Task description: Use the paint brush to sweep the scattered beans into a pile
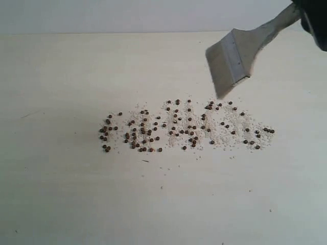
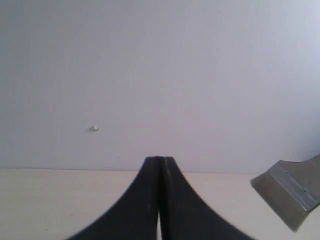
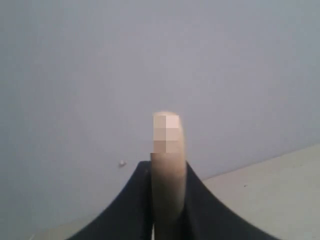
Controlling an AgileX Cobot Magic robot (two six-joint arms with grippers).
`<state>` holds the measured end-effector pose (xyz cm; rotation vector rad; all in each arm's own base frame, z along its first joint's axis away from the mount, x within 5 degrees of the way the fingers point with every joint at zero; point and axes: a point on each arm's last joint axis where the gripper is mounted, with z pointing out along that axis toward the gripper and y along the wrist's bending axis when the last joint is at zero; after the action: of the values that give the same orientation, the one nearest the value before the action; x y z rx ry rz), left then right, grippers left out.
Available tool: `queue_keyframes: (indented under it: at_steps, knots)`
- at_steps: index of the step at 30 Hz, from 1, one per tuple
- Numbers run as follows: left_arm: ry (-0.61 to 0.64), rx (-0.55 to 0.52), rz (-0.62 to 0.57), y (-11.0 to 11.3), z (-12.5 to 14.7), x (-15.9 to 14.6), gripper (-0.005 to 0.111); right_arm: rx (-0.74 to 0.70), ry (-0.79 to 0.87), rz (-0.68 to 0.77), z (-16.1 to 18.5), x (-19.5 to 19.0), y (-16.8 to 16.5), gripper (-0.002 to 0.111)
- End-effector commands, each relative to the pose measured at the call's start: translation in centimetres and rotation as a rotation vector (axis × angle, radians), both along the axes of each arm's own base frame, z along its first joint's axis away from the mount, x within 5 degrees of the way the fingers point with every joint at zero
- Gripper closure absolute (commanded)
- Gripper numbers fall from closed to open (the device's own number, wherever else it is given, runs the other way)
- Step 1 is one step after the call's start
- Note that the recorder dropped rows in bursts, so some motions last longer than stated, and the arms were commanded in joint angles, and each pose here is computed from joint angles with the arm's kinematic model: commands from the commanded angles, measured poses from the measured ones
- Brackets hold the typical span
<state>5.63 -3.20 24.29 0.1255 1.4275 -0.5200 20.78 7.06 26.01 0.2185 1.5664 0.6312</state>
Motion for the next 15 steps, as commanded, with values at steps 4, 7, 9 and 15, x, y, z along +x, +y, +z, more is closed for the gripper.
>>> queue_keyframes:
  at_steps: [4, 7, 9, 15]
  knots:
    - [0.001, -0.006, -0.003, 0.0, -0.1, 0.0, 0.107, 0.084, -0.048, 0.024, -1.2, -0.4, 4.5, 0.108]
    - [0.001, -0.006, -0.003, 0.0, -0.1, 0.0, 0.107, 0.093, -0.029, 0.034, -2.1, -0.4, 7.4, 0.108]
    - [0.001, -0.006, -0.003, 0.0, -0.1, 0.0, 0.107, 0.099, -0.019, 0.029, -2.9, -0.6, 9.7, 0.108]
    - [0.000, -0.005, -0.004, 0.0, -0.1, 0.0, 0.107, 0.087, 0.030, -0.051, -5.2, -1.5, 17.3, 0.108]
